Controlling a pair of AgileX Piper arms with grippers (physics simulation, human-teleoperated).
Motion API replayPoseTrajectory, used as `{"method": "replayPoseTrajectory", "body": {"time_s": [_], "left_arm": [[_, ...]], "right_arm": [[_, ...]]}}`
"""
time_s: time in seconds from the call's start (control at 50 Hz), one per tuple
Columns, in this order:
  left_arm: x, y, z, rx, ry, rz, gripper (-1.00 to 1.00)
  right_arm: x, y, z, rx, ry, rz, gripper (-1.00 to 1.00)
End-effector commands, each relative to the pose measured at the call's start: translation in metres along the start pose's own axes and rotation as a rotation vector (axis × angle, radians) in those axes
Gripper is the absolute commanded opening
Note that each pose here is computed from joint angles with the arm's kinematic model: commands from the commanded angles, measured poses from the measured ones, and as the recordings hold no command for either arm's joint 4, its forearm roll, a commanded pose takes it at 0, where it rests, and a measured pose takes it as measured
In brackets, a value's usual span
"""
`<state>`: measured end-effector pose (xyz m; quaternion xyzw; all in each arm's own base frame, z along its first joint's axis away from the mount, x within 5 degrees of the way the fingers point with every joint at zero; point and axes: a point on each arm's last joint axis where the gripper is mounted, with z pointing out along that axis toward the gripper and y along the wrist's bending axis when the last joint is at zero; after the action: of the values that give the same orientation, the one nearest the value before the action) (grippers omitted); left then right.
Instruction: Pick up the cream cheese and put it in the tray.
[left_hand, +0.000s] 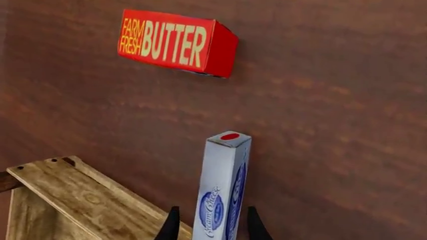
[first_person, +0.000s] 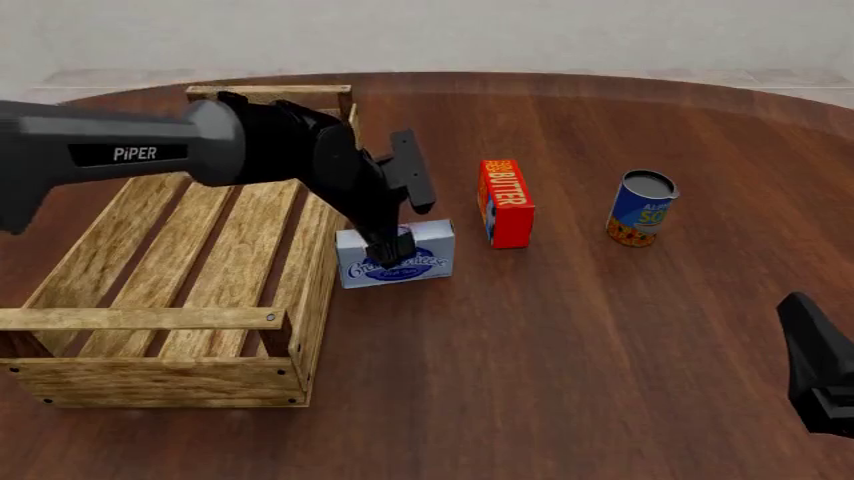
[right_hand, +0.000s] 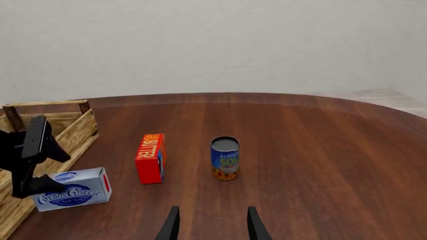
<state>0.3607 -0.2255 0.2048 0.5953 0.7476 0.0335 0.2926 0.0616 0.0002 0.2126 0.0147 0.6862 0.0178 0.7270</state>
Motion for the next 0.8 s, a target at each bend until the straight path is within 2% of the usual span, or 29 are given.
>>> {"method": "replayPoseTrajectory", "body": {"time_s": [0.02,0.28,0.4,0.5,0.64,0.7,0.8], "left_arm": [[-0.001,-0.004,0.007,0.018,0.012,0.002,1.0],[0.003,-0.003,0.014,0.029,0.029,-0.008,1.0],[0.008,0.006,0.016,0.022,0.039,-0.022,1.0],[0.002,0.01,0.014,0.019,0.035,-0.046,1.0],[0.006,0.017,0.021,0.016,0.045,-0.058,1.0],[0.001,0.008,0.023,0.033,0.046,-0.057,1.0],[0.003,0.011,0.025,0.031,0.049,-0.058,1.0]], "right_arm": [[0.0,0.0,0.0,0.0,0.001,0.001,1.0],[0.0,0.0,0.0,0.002,0.0,0.001,1.0],[0.0,0.0,0.0,0.002,0.001,0.003,1.0],[0.0,0.0,0.0,0.002,0.002,0.004,1.0],[0.0,0.0,0.0,0.003,0.003,0.005,1.0],[0.0,0.0,0.0,0.004,0.002,0.007,1.0],[0.0,0.0,0.001,0.005,0.004,0.007,1.0]]}}
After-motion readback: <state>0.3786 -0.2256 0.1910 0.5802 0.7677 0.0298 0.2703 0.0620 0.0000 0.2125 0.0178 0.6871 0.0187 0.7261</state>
